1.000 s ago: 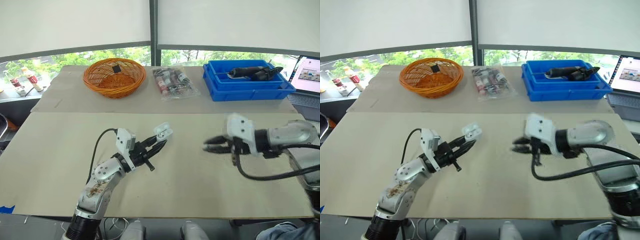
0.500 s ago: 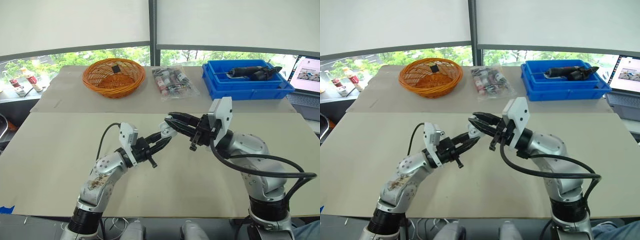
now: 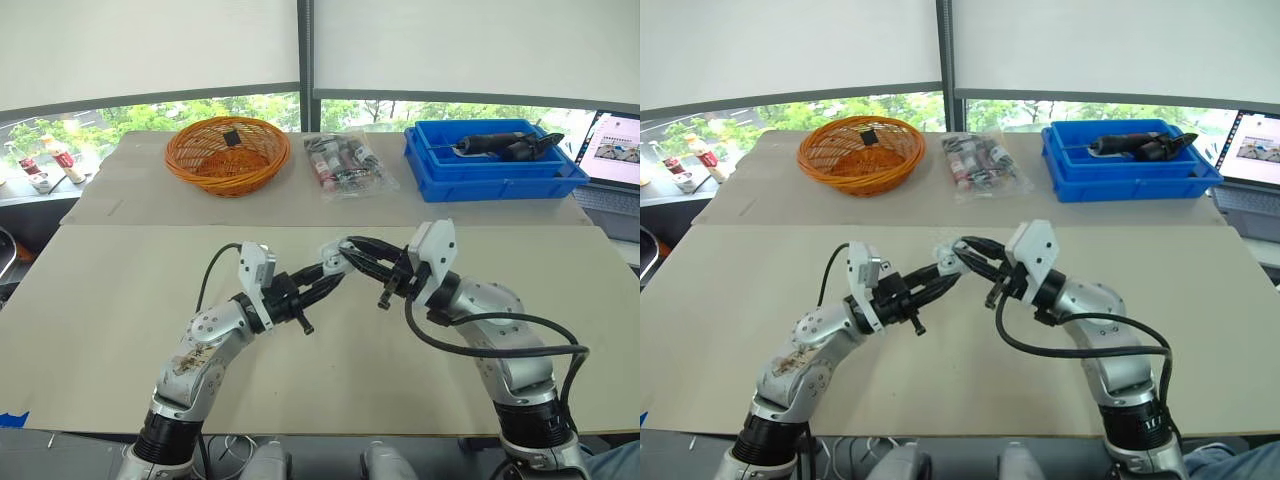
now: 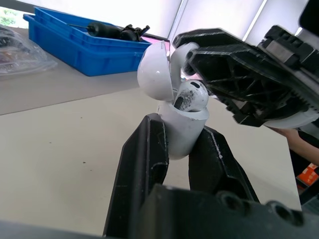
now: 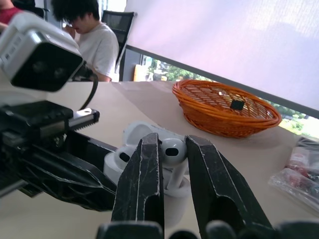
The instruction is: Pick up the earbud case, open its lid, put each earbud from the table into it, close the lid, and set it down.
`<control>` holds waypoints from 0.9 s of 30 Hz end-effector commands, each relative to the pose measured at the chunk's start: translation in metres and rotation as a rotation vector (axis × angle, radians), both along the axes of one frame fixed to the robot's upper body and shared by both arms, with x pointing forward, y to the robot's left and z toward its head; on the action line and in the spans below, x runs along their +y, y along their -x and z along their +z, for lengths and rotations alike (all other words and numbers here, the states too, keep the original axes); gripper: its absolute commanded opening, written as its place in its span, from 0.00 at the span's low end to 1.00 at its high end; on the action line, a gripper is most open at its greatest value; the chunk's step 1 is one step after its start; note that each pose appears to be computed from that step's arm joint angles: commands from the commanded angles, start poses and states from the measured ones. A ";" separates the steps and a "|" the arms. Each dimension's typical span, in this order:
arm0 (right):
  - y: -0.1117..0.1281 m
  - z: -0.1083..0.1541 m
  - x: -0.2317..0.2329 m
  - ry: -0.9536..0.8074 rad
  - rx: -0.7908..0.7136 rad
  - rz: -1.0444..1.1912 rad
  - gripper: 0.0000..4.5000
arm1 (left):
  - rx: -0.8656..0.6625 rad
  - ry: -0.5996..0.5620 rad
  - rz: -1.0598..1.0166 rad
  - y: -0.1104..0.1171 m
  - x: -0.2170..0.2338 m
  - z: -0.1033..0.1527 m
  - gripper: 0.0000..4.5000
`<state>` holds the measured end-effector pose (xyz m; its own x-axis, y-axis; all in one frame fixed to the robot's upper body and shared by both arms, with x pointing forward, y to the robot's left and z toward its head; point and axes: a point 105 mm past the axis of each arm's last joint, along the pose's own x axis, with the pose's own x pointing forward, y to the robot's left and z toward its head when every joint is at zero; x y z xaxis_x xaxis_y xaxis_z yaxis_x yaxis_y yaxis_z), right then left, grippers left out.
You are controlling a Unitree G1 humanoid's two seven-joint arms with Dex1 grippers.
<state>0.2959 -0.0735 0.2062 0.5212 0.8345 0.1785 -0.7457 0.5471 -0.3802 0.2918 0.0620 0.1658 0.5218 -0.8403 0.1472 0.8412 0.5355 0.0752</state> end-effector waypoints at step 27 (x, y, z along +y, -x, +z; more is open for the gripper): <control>0.014 0.019 -0.041 0.092 -0.033 -0.053 0.77 | -0.066 -0.014 -0.027 0.005 0.005 0.011 0.13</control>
<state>0.2900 -0.1046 0.2068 0.5561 0.8263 0.0889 -0.7247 0.5345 -0.4349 0.2891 0.0652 0.1662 0.5031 -0.8544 0.1300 0.8495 0.5165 0.1072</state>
